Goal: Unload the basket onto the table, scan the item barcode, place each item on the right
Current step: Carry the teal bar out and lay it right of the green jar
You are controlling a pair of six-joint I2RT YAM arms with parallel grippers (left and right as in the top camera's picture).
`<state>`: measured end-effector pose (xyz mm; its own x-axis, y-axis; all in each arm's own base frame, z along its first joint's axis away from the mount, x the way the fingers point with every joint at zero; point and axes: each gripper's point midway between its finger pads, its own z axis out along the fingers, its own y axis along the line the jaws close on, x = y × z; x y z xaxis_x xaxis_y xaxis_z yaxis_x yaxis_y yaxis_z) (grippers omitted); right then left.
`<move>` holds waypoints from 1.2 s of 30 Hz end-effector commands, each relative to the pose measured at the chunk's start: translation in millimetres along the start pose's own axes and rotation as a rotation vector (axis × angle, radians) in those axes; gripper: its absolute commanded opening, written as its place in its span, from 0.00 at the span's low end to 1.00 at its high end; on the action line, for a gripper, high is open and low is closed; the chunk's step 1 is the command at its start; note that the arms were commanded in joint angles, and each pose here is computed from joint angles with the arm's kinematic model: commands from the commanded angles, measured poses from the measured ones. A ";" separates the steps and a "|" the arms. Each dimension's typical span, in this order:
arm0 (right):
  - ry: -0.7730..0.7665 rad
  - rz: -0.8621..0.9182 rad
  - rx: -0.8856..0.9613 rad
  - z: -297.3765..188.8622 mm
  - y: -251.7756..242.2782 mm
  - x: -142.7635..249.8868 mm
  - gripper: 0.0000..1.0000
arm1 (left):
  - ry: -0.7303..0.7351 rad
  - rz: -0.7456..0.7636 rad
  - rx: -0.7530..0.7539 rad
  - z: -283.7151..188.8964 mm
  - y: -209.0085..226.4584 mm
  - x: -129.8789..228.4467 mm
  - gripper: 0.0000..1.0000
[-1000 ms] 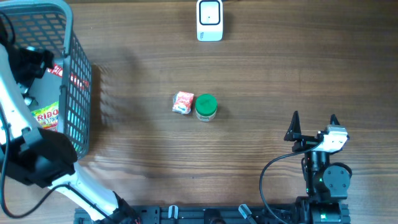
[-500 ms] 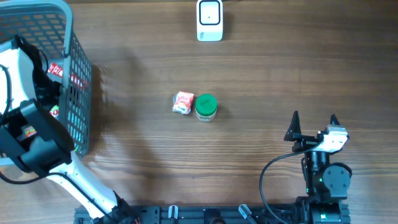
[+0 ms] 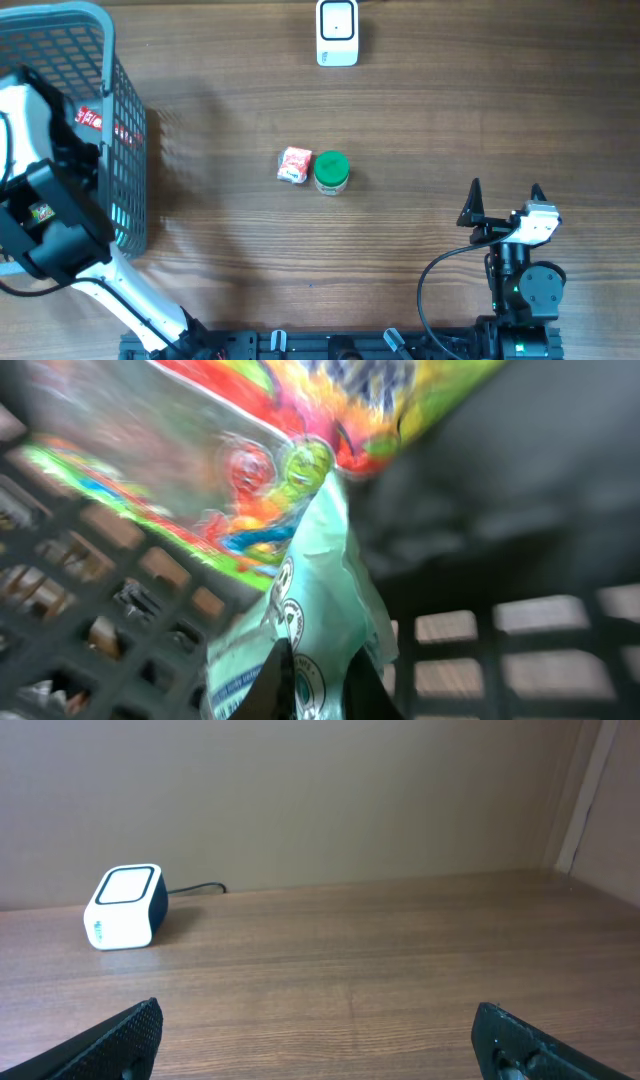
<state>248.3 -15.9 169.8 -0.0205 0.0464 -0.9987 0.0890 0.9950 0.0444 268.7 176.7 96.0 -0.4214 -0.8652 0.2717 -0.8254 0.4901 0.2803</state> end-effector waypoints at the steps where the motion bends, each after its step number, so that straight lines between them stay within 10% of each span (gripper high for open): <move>1: -0.005 -0.013 -0.016 -0.3 3.0 -1.1 0.99 | -0.249 -0.048 0.260 -94.9 6.7 -30.8 0.04; 10: -0.005 -0.013 -0.016 -0.3 3.0 -1.1 1.00 | -0.574 -0.049 0.715 -242.2 35.3 32.9 0.04; 17: -0.005 -0.014 -0.016 -0.3 3.0 -1.1 1.00 | -0.602 0.597 1.098 -309.8 -31.1 178.4 0.04; 27: -0.005 -0.013 -0.016 -0.3 3.0 -1.1 1.00 | -0.384 1.609 1.007 -218.7 -205.8 409.7 0.04; 36: -0.005 -0.013 -0.016 -0.3 3.0 -1.1 1.00 | -0.122 1.832 0.772 -52.3 -290.1 463.4 0.04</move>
<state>248.4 -15.7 169.9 -0.0202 0.0464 -0.9987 0.0883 0.9951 0.0444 338.4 -344.6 232.8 -0.8078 0.4432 -0.3887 0.5879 0.5568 -0.5868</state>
